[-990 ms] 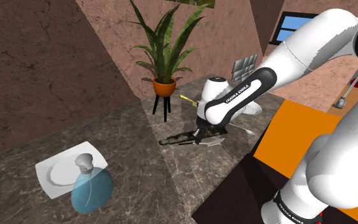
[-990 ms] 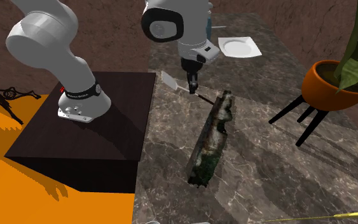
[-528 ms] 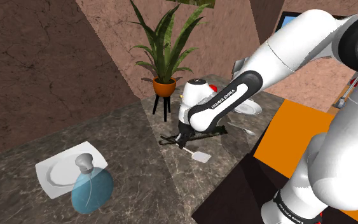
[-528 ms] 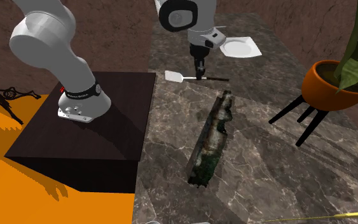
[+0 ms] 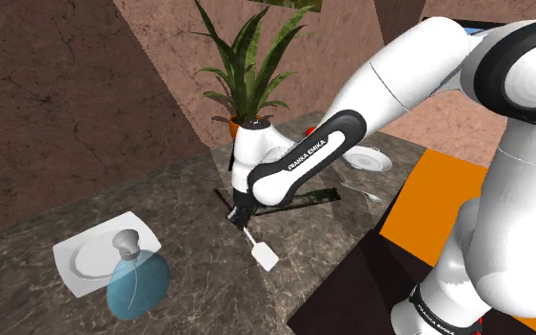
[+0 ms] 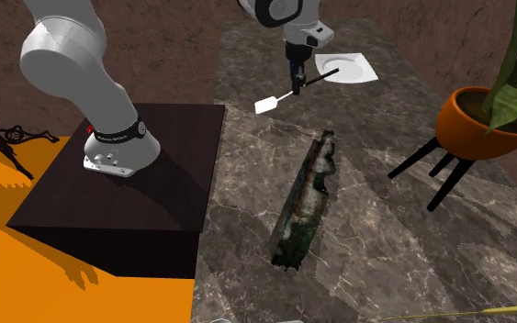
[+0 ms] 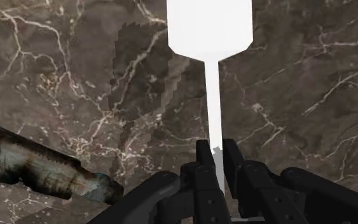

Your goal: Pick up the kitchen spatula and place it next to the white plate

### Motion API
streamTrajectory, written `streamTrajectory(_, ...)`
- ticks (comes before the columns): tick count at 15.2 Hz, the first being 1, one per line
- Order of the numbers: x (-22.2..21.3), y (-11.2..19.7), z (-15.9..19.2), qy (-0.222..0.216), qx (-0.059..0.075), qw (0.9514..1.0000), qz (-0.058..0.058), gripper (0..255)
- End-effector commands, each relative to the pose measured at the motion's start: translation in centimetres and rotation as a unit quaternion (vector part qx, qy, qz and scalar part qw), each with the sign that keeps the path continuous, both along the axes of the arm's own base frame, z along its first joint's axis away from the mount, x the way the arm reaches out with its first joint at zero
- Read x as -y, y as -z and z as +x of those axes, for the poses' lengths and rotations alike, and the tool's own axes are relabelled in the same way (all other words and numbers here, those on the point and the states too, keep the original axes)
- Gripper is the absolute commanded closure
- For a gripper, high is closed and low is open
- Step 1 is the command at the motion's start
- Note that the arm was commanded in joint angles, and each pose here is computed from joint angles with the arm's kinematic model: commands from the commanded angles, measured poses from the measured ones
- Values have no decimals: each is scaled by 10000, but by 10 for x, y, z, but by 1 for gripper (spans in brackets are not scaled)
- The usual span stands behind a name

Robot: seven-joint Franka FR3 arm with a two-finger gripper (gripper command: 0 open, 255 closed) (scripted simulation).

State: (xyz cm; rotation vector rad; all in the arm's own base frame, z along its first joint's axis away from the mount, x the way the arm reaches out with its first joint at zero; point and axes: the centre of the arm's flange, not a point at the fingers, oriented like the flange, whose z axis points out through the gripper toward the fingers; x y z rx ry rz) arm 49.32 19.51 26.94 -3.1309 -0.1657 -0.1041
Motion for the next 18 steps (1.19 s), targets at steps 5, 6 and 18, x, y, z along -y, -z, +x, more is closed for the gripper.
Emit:
streamTrajectory(5,-75,3,26,7,-1,10000,2,255)
streamTrajectory(6,-87,3,30,7,-1,10000,2,255)
streamTrajectory(18,-157,34,54,7,-1,10000,2,255)
